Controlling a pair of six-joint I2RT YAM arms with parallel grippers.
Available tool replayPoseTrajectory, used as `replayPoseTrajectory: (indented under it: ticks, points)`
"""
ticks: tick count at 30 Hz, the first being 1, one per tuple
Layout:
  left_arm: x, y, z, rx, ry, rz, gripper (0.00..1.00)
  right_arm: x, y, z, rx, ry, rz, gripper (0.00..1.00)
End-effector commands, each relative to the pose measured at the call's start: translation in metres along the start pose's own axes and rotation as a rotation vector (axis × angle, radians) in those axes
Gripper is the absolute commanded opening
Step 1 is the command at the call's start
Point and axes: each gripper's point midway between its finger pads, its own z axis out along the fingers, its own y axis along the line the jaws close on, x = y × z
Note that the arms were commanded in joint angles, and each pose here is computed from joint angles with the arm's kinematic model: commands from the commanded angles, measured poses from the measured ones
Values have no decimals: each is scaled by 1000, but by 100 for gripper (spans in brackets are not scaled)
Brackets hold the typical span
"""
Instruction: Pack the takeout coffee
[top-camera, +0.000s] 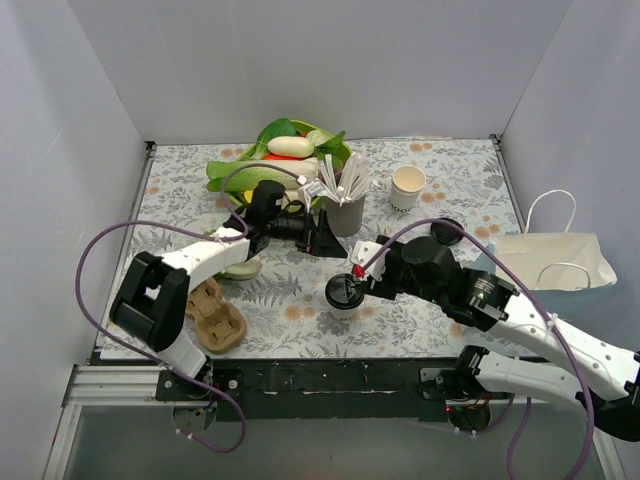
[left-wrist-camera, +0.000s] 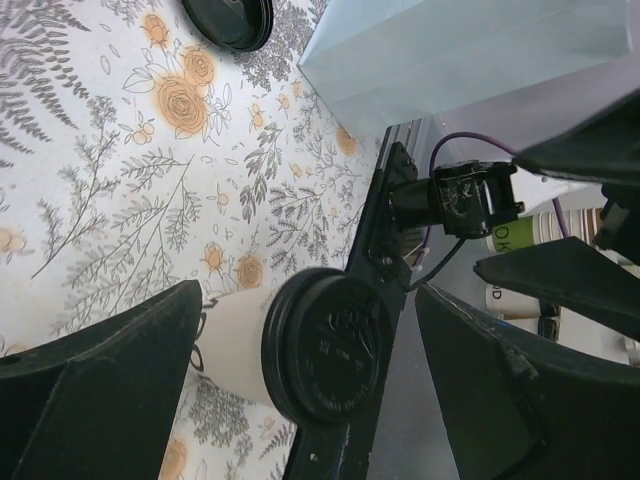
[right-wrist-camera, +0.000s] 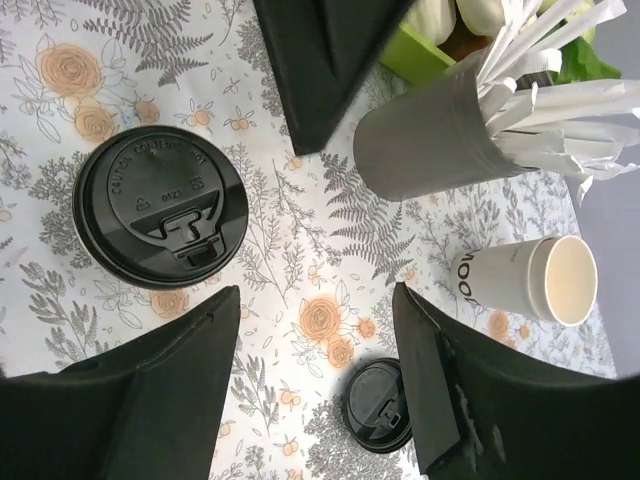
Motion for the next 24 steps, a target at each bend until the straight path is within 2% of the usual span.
replayPoseTrajectory:
  ticks: [1, 3, 4, 6, 9, 11, 17, 24]
  points:
    - [0, -6, -42, -66, -70, -86, 89, -23, 13, -9, -200, -6, 167, 70]
    - [11, -12, -50, -71, -62, -110, 89, -23, 19, 0, -276, 28, 225, 70]
    - [17, -11, -52, -74, -55, -122, 90, -32, 16, -1, -321, 5, 272, 71]
    - [32, -9, -53, -74, -39, -179, 89, -27, 30, 10, -439, 68, 368, 73]
    - [47, -6, -51, -50, -26, -243, 89, -25, 35, 21, -541, 97, 511, 77]
    - [48, -5, -49, -34, -38, -229, 89, -16, 34, 27, -552, 117, 581, 80]
    - [53, -1, -44, -10, -24, -260, 89, -10, 35, 33, -607, 118, 596, 90]
    - [57, 1, -39, 34, -12, -306, 89, -15, 50, 35, -725, 95, 626, 93]
